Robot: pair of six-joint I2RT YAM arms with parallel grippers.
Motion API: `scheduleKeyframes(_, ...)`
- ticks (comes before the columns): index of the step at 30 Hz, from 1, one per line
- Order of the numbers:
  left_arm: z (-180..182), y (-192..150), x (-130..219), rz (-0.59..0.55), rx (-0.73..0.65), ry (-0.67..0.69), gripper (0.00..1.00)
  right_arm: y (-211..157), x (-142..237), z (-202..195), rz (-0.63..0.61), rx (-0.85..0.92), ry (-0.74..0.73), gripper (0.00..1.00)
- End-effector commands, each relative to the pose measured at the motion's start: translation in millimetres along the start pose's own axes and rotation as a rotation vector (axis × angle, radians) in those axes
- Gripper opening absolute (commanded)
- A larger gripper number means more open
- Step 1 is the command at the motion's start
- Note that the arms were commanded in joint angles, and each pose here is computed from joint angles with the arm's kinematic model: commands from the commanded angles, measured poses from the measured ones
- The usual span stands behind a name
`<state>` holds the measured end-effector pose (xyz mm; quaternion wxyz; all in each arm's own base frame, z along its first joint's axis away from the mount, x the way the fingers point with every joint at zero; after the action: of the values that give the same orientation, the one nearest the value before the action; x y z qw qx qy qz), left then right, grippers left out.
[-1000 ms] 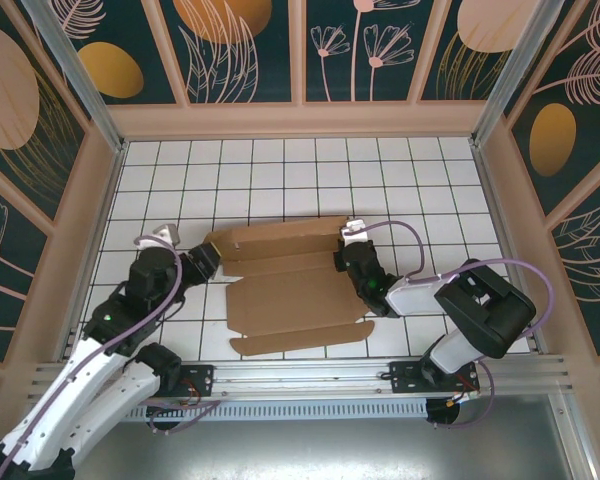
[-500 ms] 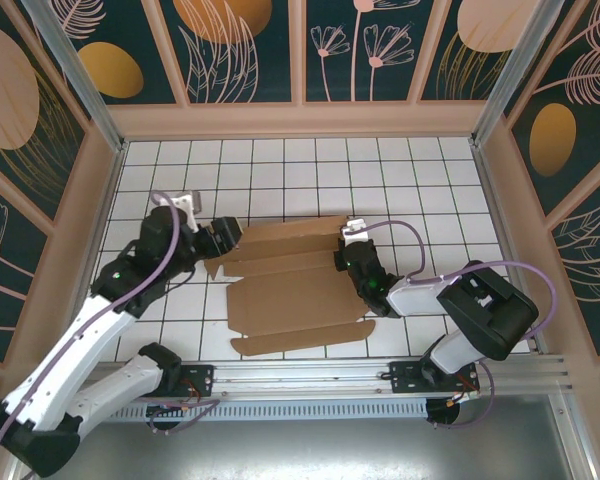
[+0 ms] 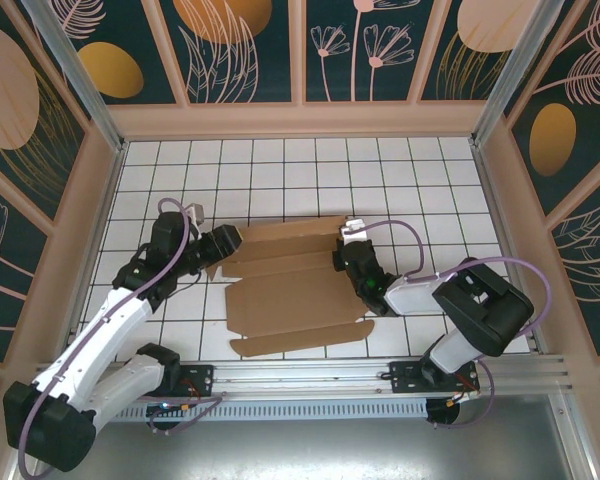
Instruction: Fold the paper box
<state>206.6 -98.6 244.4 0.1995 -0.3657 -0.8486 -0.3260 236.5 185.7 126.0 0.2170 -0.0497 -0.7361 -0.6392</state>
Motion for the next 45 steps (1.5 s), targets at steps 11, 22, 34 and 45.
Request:
scheduleKeyframes(11,8.8,-1.8,-21.7,-0.045,0.044,-0.162,0.56,1.7,3.0,8.0,-0.018,-0.065,0.072,0.0)
scheduleKeyframes(22,16.4,-9.0,-19.1,-0.128,0.074,-0.299,0.33,1.3,3.6,8.3,-0.008,-0.132,0.103,0.0)
scheduleKeyframes(34,25.1,-16.1,-25.1,-0.18,0.128,-0.452,0.16,3.1,3.2,5.3,0.003,-0.194,0.095,0.0)
scheduleKeyframes(45,52.0,-16.4,-13.3,-0.286,0.061,-0.084,0.56,0.7,1.0,-6.1,0.071,-0.126,-0.037,0.0)
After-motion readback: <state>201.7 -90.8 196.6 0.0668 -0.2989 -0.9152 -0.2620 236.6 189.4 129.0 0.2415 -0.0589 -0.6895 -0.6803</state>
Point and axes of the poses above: each hand's point on the last joint's axis, 136 mm out from that joint toward the fingers, its own x axis back along the fingers, its own z axis along the line the jaws close on, y = z × x, the point moved 10 cm from there along x, back along the fingers, and after that the axes turned 4 degrees about x, right-handed, at the moved point
